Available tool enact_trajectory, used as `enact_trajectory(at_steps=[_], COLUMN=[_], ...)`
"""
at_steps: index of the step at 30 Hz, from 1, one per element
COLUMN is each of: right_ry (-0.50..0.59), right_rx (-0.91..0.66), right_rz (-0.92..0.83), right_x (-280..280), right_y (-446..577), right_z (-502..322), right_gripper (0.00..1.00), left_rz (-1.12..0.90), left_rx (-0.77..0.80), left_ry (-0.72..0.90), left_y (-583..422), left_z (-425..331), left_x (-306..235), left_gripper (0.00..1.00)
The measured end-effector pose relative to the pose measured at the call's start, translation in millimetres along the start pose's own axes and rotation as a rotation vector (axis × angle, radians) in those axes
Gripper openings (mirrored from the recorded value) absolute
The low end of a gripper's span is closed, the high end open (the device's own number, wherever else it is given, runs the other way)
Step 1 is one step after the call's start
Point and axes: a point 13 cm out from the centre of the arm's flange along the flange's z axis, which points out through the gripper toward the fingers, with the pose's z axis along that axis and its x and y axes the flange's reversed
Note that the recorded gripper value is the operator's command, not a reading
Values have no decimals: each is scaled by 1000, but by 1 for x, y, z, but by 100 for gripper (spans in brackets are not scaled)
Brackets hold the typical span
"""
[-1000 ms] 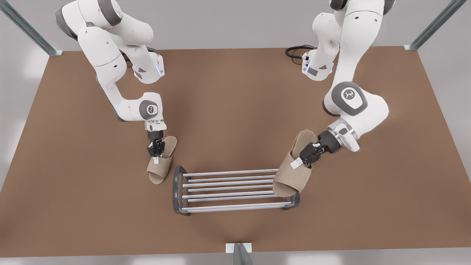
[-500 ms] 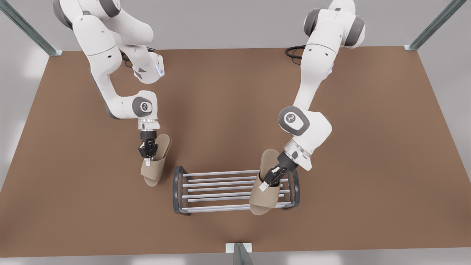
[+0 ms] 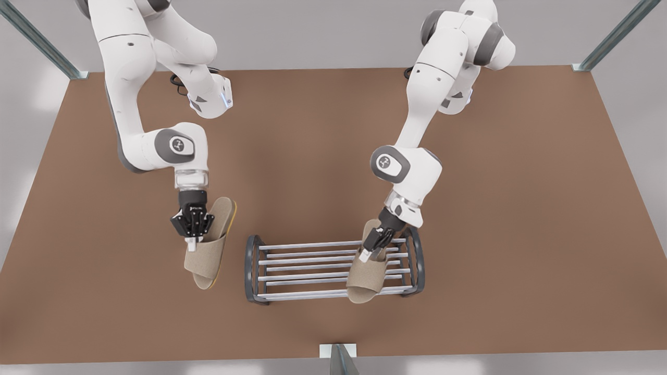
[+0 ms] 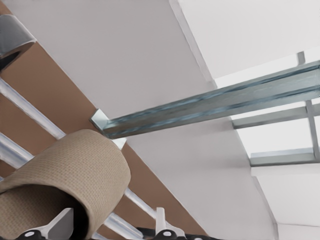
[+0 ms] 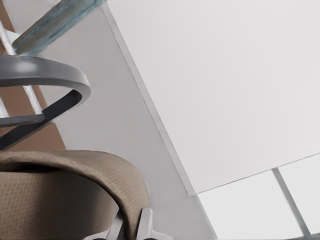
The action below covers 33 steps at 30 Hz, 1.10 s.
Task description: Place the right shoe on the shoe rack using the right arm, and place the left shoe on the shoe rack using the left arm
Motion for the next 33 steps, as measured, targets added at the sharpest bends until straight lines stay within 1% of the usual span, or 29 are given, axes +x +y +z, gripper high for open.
enact_trajectory(at_steps=[2, 4, 6, 8, 9, 10, 11, 12, 13, 14, 15, 17, 19, 21, 23, 24, 26, 28, 30, 33], right_ry=[-13, -24, -37, -46, -61, -80, -106, -130, -153, -176, -194, -220, -257, -298, -321, -328, -328, -296, -267, -251], right_rx=[-29, -53, -69, -88, -94, -101, -109, -117, -122, -130, -140, -156, -179, -207, -215, -204, -183, -145, -139, -130], right_rz=[46, 83, 110, 143, 164, 179, 189, 196, 202, 205, 206, 211, 227, 245, 258, 268, 287, 294, 292, 294], right_x=[-17, -29, -40, -49, -62, -77, -97, -115, -131, -148, -162, -183, -214, -251, -276, -285, -293, -274, -256, -247], right_y=[-8, -13, -21, -23, -25, -25, -24, -23, -22, -19, -13, -3, 19, 53, 80, 86, 92, 83, 92, 98], right_z=[-4, -7, -9, -12, -14, -17, -20, -23, -26, -29, -33, -38, -34, -26, -15, -4, 13, 37, 54, 64], right_gripper=[21, 21, 21, 21, 21, 21, 21, 21, 21, 21, 21, 21, 21, 21, 21, 21, 21, 21, 21, 21], left_rz=[-7, -19, -54, -123, -149, -118, -58, 20, 138, 250, 351, 531, 668, 709, 704, 698, 689, 679, 664, 642], left_rx=[-3, 4, 2, 37, 57, 61, 37, -5, -58, -105, -152, -285, -448, -612, -737, -799, -877, -911, -932, -953], left_ry=[-26, -54, -100, -140, -175, -234, -302, -311, -257, -172, -68, 151, 334, 516, 635, 685, 727, 735, 741, 743], left_y=[0, -8, -5, -8, -5, 4, 19, 27, 15, -2, -14, -18, -1, 49, 91, 113, 130, 129, 129, 129], left_z=[-7, -28, -80, -153, -187, -229, -283, -327, -350, -364, -372, -367, -359, -350, -354, -349, -347, -355, -364, -375], left_x=[-9, -28, -81, -141, -186, -268, -361, -414, -429, -428, -414, -359, -307, -265, -247, -246, -250, -252, -252, -251], left_gripper=[100, 100, 100, 100, 100, 100, 100, 100, 100, 100, 100, 100, 100, 100, 100, 100, 100, 100, 100, 100])
